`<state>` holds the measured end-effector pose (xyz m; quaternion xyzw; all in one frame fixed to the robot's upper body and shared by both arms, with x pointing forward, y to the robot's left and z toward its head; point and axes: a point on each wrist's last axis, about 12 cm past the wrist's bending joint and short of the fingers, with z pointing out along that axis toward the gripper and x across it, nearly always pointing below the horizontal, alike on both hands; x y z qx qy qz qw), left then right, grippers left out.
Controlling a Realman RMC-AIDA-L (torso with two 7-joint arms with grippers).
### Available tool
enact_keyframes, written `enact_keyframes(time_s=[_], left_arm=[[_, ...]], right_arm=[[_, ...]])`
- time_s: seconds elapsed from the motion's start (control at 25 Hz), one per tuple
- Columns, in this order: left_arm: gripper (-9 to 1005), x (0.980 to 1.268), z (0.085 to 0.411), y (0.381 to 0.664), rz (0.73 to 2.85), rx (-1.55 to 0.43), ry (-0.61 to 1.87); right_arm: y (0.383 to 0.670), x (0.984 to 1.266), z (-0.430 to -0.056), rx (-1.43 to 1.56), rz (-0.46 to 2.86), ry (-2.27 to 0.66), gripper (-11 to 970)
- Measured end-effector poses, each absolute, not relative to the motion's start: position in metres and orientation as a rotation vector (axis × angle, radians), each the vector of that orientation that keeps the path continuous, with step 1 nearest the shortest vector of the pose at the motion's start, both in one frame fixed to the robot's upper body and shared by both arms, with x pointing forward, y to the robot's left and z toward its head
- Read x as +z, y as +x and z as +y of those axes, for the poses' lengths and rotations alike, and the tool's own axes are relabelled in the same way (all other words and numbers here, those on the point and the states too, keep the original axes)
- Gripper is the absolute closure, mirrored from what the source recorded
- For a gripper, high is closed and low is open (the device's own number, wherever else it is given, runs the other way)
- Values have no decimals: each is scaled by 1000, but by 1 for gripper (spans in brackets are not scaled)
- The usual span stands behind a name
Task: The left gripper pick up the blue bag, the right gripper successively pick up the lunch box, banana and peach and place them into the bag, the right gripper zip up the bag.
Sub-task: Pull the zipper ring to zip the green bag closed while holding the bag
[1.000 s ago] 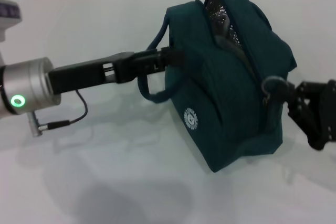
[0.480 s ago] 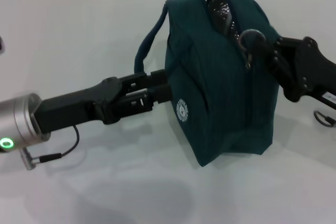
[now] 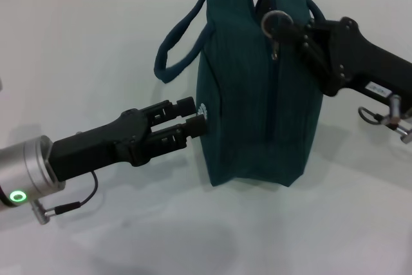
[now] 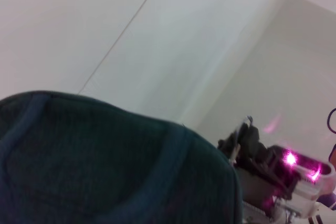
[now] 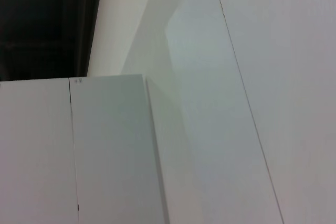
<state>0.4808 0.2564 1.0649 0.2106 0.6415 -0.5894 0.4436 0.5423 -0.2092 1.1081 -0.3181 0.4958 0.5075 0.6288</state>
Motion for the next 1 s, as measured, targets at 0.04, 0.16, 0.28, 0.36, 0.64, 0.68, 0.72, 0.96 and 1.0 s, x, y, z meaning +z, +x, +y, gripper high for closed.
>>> enact_keyframes(time_s=[0.04,0.16,0.28,0.36,0.64,0.68,0.72,0.96,1.0], left_arm=[[326,1064,256,481,1590,-1454,521],[332,1061,255,484,1597,-1412,513],[337,1060,256,489,1593,-1352,497],[340,1060,256,491,1580,-1326,488],[352,1065,246,501,1547,-1334,503],[354,1066,245,502,1543,-1340,508],[355,1067,242,504,1539,-1345,514],[365,1071,233,512,1528,-1372,532],[367,1072,233,512,1527,-1371,531]], right_arm=[[545,1109,-207,1162,1138,-732,954],[550,1112,-201,1166,1143,-746,954],[552,1112,-199,1166,1150,-749,954],[553,1112,-198,1158,1155,-751,954],[558,1114,-195,1138,1161,-762,954],[559,1114,-195,1137,1163,-764,954],[559,1113,-195,1136,1166,-766,954],[560,1113,-194,1130,1169,-771,953],[560,1113,-194,1129,1170,-772,953]])
